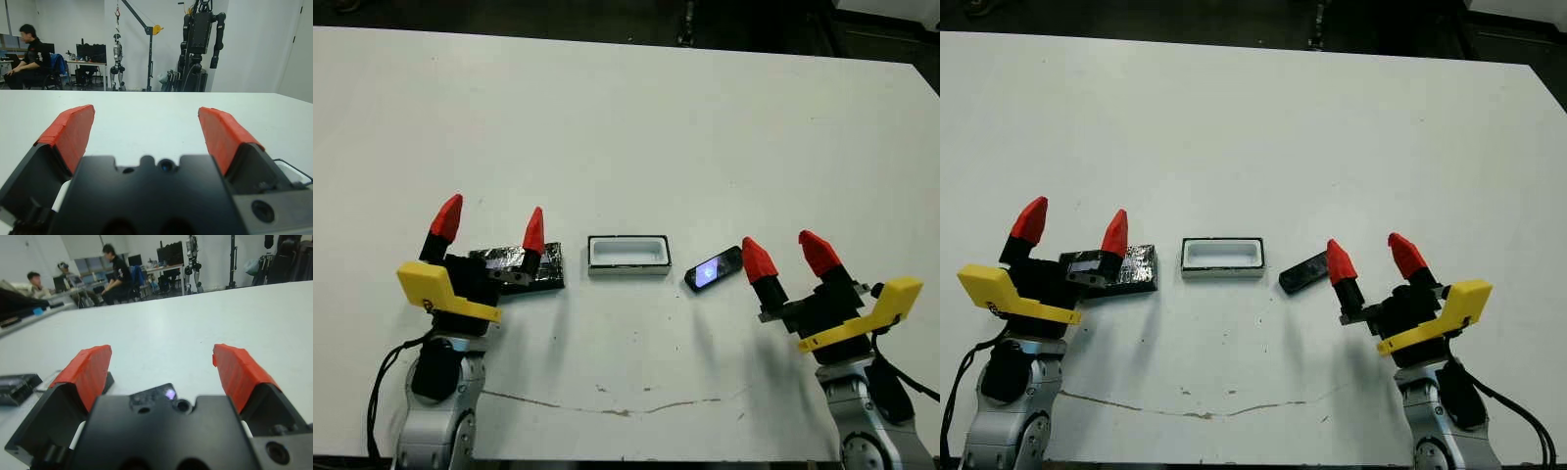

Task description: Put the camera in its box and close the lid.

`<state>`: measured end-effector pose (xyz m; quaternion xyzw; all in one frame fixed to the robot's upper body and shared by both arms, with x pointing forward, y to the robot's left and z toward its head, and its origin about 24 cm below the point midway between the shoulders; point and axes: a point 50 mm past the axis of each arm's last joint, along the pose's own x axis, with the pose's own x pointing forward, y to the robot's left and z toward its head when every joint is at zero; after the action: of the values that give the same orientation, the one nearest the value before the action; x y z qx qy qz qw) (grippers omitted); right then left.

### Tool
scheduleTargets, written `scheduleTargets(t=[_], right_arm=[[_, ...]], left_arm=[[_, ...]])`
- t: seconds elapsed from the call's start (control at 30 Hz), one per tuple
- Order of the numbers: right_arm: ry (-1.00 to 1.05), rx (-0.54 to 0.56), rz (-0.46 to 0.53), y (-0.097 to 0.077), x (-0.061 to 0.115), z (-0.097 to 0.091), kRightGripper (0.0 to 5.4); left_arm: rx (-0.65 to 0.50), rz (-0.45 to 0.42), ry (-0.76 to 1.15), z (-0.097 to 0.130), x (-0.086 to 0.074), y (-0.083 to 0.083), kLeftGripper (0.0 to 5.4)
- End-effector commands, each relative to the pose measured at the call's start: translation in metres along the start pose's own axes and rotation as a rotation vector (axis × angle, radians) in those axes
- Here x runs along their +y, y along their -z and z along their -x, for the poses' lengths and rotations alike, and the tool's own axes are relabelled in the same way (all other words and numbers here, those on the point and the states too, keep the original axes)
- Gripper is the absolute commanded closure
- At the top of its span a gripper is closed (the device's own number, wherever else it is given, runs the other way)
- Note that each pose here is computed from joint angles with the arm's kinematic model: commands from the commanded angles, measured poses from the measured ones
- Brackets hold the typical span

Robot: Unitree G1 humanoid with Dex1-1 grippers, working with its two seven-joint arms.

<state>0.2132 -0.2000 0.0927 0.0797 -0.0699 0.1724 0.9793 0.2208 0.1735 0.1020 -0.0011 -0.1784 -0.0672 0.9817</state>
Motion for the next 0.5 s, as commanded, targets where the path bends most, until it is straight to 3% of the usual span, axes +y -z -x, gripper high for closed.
scheduleTargets(t=[0.03,0.17,0.27,0.37,0.5], right_arm=[[-0.111,0.007,0.204,-0.028,-0.028,-0.011,0.02],[-0.263,0.055,0.401,-0.067,-0.055,-0.032,0.02],[-0.409,0.102,0.591,-0.098,-0.065,-0.05,0.02],[-0.529,0.171,0.68,-0.109,-0.071,-0.063,0.02],[-0.692,0.372,0.805,-0.113,-0.071,-0.079,0.02]], left_arm=[[0.021,-0.005,0.003,0.003,0.001,0.003,0.01],[0.016,-0.008,0.003,0.003,0.001,0.003,0.01],[0.019,-0.009,-0.004,0.003,0.0,0.002,0.01],[0.017,-0.003,-0.003,0.003,0.0,0.003,0.01],[0.015,-0.013,-0.012,0.004,0.0,0.003,0.01]])
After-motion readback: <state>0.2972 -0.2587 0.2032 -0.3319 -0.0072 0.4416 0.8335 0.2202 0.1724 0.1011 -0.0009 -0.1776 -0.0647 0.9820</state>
